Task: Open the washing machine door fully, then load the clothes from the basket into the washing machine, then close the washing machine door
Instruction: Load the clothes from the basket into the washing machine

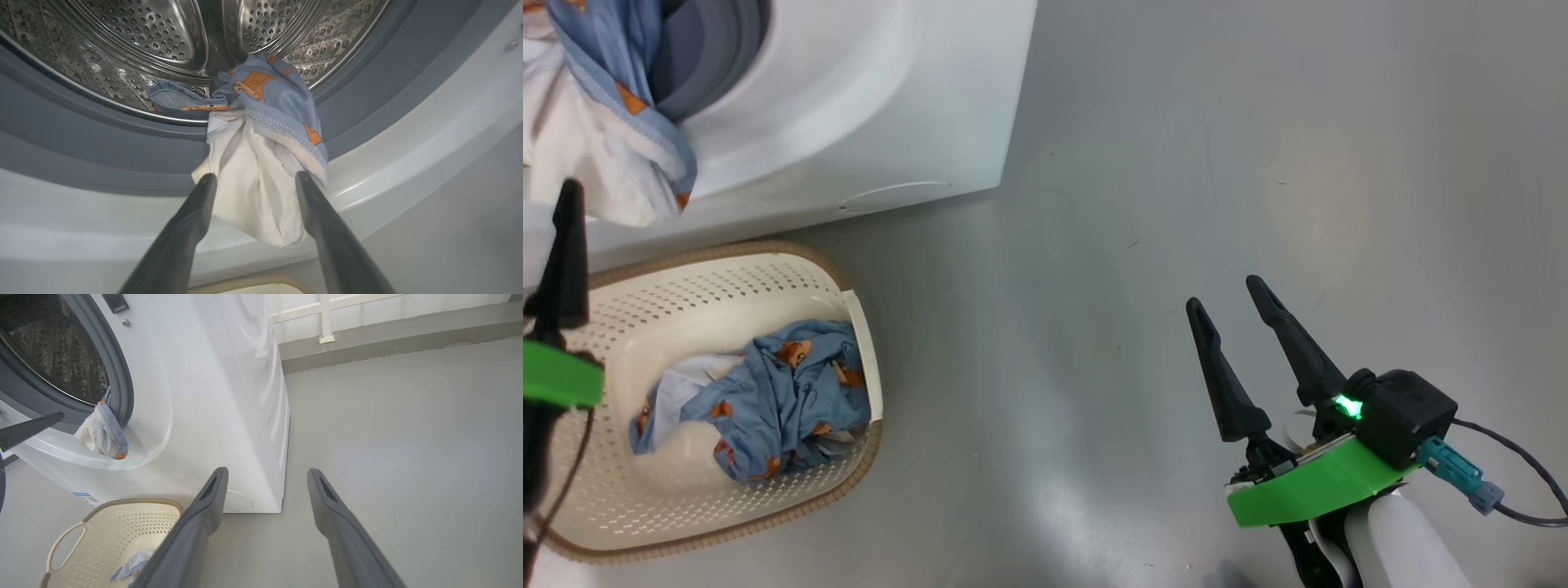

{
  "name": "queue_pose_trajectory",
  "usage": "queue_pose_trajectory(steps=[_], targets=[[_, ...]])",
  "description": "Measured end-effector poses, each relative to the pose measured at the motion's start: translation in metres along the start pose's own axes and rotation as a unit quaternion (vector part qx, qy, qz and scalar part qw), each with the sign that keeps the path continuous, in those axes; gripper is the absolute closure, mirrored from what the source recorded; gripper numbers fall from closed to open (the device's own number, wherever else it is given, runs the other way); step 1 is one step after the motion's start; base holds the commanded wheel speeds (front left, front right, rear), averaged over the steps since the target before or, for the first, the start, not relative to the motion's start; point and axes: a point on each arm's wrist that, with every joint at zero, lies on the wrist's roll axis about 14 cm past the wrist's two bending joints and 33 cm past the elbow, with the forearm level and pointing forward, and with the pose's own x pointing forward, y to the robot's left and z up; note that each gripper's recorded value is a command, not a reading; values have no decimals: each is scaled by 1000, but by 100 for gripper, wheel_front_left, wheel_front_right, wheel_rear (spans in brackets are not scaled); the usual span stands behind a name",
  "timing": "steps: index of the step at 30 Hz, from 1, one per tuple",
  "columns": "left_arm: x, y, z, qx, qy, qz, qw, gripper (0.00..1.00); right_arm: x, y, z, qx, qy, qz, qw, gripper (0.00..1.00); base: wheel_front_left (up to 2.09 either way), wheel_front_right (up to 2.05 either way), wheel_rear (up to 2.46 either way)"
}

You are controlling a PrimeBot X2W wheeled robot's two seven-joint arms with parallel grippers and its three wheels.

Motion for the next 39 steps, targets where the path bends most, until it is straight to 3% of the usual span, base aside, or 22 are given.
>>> queue_pose_trajectory(steps=[4,14,24,31,32,33,34,35,36,39], targets=[[16,-4,0,-9,15,-9,1000,0,-4,-3,-4,5,7,-7,1000,0,0,0,0],[34,4,-34,-29,139,-4,990,0,-5,-7,-9,13,13,-14,1000,0,0,0,0],[50,-12,-42,-117,147,-10,982,0,-5,-8,-18,19,24,-17,999,0,0,0,0],[60,-16,-50,-145,152,-8,978,0,-8,-9,-21,22,30,-18,999,0,0,0,0],[61,-17,-51,-152,149,-6,977,3,-8,-9,-21,23,30,-20,999,0,0,0,0],[62,-16,-52,-153,147,-4,977,16,-8,-10,-21,25,30,-22,999,0,0,0,0],[63,-14,-54,-154,146,0,977,51,-8,-11,-21,28,30,-23,999,0,0,0,0],[63,-11,-55,-151,142,3,978,67,-9,-12,-22,28,30,-25,999,0,0,0,0],[63,-9,-56,-140,140,5,980,100,-9,-12,-22,28,31,-25,999,0,0,0,0],[63,-4,-55,-133,129,12,983,100,-9,-13,-23,28,32,-26,999,0,0,0,0]])
